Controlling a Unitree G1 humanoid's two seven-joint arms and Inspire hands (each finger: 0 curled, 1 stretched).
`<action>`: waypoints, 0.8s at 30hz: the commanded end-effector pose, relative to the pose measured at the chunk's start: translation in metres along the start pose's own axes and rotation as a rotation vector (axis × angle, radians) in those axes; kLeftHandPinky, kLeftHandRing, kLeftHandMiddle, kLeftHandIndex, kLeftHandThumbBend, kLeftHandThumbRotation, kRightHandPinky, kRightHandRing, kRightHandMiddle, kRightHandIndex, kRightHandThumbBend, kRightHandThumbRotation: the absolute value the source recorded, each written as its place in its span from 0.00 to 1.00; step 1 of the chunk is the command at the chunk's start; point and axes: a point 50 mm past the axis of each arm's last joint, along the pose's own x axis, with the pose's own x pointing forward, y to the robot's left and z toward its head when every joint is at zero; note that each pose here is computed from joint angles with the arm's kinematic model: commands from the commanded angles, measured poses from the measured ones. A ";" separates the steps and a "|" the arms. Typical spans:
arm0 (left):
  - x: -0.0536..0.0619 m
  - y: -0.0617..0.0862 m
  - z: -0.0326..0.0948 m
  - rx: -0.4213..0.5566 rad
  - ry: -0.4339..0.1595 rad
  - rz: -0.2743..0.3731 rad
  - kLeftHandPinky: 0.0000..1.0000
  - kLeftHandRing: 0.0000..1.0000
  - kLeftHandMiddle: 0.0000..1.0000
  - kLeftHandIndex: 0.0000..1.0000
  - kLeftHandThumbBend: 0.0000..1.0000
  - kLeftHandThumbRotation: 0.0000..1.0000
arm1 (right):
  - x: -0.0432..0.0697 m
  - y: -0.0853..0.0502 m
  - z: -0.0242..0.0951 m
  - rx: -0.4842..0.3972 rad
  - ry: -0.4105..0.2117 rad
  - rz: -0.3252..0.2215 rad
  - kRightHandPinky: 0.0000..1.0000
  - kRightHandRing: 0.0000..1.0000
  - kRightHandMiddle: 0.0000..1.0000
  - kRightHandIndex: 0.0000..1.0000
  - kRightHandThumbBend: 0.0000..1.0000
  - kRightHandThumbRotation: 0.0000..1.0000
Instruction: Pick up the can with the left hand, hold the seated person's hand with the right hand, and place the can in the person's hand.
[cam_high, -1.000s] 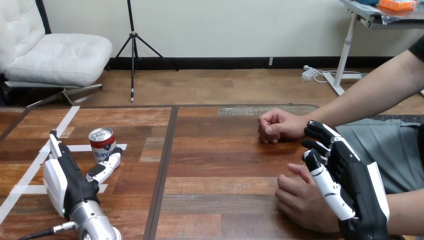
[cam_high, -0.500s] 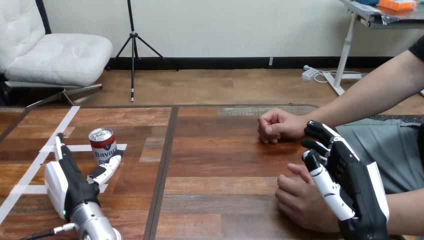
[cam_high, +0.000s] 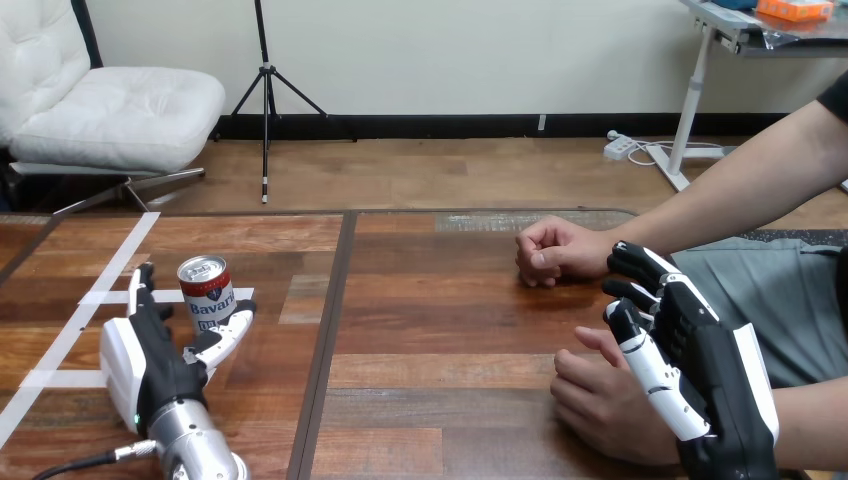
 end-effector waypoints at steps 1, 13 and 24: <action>0.018 -0.005 0.032 -0.025 -0.089 -0.003 0.72 0.82 0.89 0.88 0.75 0.07 | 0.013 -0.004 0.018 -0.018 -0.105 0.001 0.72 0.81 0.85 0.83 0.56 0.66; 0.018 -0.008 0.035 -0.075 -0.078 -0.022 0.74 0.84 0.88 0.86 0.74 0.05 | 0.011 -0.006 0.018 -0.022 -0.107 0.000 0.71 0.80 0.85 0.83 0.56 0.65; 0.018 -0.009 0.037 -0.117 -0.078 -0.035 0.75 0.85 0.87 0.86 0.72 0.01 | 0.011 -0.006 0.018 -0.025 -0.101 0.003 0.70 0.80 0.85 0.83 0.56 0.65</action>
